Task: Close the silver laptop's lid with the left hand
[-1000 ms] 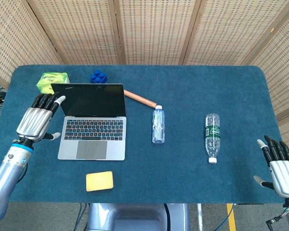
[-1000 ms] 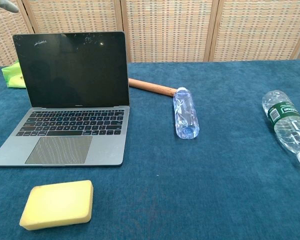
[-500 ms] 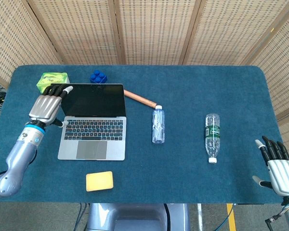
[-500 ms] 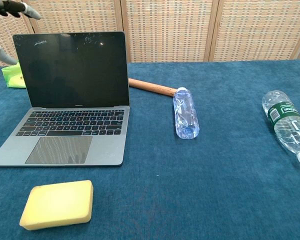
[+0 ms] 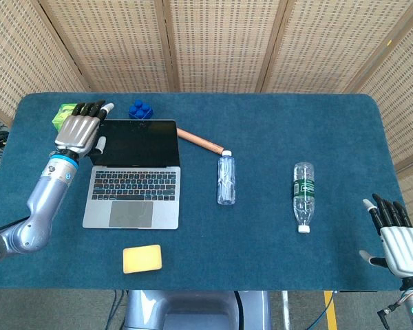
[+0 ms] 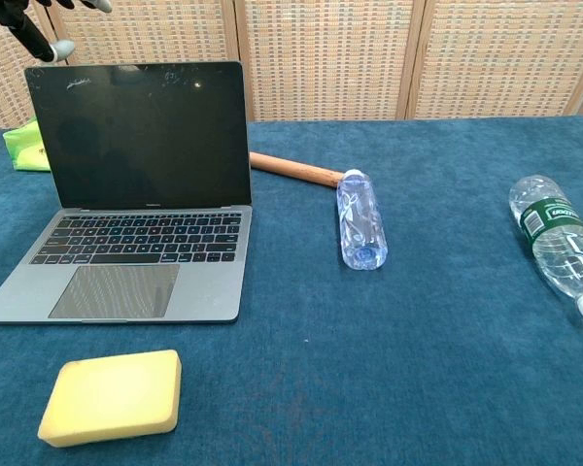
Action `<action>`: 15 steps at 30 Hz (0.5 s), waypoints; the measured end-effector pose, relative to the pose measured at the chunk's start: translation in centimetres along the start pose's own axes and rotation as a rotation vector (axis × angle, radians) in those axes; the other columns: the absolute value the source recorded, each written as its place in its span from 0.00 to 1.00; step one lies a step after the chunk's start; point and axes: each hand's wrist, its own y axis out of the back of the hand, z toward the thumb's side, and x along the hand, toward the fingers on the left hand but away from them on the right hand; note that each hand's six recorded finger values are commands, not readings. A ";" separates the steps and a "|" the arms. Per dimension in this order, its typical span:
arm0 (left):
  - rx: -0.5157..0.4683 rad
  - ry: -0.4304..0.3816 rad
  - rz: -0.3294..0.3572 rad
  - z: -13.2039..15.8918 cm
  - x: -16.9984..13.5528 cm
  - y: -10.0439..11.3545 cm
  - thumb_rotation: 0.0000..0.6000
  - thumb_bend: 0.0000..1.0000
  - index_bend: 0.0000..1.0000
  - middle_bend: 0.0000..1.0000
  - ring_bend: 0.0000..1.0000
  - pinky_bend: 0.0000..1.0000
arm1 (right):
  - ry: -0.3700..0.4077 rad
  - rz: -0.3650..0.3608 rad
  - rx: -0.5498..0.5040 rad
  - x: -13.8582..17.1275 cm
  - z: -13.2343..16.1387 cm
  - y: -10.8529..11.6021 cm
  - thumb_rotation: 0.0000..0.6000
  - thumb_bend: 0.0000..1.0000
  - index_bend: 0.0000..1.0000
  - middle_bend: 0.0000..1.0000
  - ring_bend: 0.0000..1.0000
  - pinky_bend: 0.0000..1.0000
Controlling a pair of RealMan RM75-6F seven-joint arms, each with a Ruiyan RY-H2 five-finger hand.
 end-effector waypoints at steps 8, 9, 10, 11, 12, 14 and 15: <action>-0.001 -0.005 -0.033 0.6 0.7 -1.0 1.00 0.68 0.00 0.00 0.00 0.00 | 0.004 0.002 -0.013 -0.1 0.0 -0.1 1.00 0.00 0.00 0.00 0.00 0.00; -0.006 -0.005 -0.037 0.7 0.8 -1.2 1.00 0.68 0.00 0.00 0.00 0.00 | 0.004 0.001 -0.013 -0.1 0.0 -0.1 1.00 0.00 0.00 0.00 0.00 0.00; -0.011 -0.005 -0.042 0.7 0.9 -1.3 1.00 0.69 0.00 0.00 0.00 0.00 | 0.005 0.001 -0.014 -0.1 0.0 -0.1 1.00 0.00 0.00 0.00 0.00 0.00; -0.019 -0.004 -0.049 0.8 1.0 -1.5 1.00 0.70 0.00 0.00 0.00 0.00 | 0.005 0.002 -0.014 -0.1 0.0 -0.2 1.00 0.00 0.00 0.00 0.00 0.00; -0.019 -0.003 -0.050 0.8 1.1 -1.5 1.00 0.70 0.00 0.00 0.00 0.00 | 0.006 0.003 -0.014 -0.1 0.0 -0.2 1.00 0.00 0.00 0.00 0.00 0.00; -0.021 0.003 -0.052 0.8 1.4 -1.7 1.00 0.71 0.00 0.00 0.00 0.00 | 0.007 0.008 -0.014 -0.1 0.0 -0.3 1.00 0.00 0.00 0.00 0.00 0.00; -0.023 0.006 -0.053 0.8 1.5 -1.8 1.00 0.71 0.00 0.00 0.00 0.00 | 0.007 0.010 -0.014 -0.2 0.1 -0.4 1.00 0.00 0.00 0.00 0.00 0.00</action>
